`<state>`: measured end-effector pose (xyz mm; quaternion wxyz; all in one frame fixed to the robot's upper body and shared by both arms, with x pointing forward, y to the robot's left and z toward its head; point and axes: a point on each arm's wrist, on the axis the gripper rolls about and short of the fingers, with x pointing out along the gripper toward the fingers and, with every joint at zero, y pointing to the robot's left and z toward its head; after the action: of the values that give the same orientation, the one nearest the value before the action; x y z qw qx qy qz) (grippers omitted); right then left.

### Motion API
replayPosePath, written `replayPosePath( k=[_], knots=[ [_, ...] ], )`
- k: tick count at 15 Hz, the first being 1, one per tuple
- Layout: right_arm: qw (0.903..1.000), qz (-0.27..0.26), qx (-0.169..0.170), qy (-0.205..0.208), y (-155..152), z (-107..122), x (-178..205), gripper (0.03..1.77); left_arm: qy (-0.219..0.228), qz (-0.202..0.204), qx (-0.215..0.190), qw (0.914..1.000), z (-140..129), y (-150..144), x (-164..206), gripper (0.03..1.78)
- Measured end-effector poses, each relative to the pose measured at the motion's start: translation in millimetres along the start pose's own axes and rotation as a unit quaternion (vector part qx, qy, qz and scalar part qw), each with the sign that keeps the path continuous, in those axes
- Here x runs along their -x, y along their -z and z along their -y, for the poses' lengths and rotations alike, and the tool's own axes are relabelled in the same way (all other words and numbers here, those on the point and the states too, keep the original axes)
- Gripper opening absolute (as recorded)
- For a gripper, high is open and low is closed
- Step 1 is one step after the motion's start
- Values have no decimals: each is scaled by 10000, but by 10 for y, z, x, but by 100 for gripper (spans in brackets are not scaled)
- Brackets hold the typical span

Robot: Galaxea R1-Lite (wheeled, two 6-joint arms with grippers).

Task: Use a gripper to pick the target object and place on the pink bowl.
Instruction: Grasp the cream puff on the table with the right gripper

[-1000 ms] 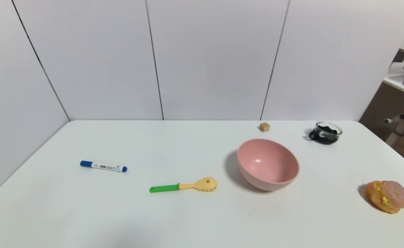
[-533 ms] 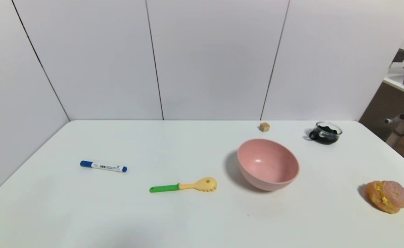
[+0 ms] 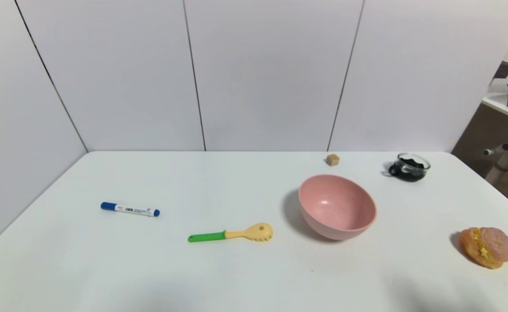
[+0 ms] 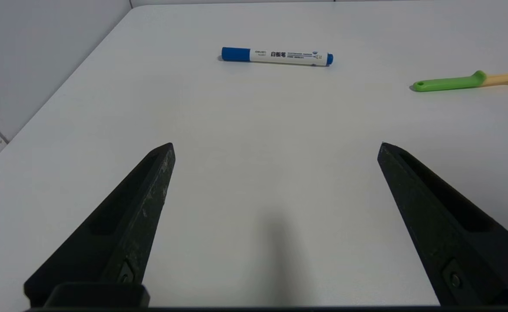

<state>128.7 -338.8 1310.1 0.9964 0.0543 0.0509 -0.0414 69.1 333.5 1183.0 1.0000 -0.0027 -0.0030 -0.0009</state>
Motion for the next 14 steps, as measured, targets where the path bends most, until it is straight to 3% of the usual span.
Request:
replayPosePath(
  k=[3,7,14],
  knots=[
    [9977,-623,-162,215,-270,-21,-226,170,0,-2,2,10000,0,0,0,169],
    [9861,-1487,-422,617,-453,13,-654,170,0,-4,0,10000,0,1,0,169],
    [9570,-2502,-639,1322,-373,277,-1396,171,0,-4,2,10000,0,1,0,169]
  ],
)
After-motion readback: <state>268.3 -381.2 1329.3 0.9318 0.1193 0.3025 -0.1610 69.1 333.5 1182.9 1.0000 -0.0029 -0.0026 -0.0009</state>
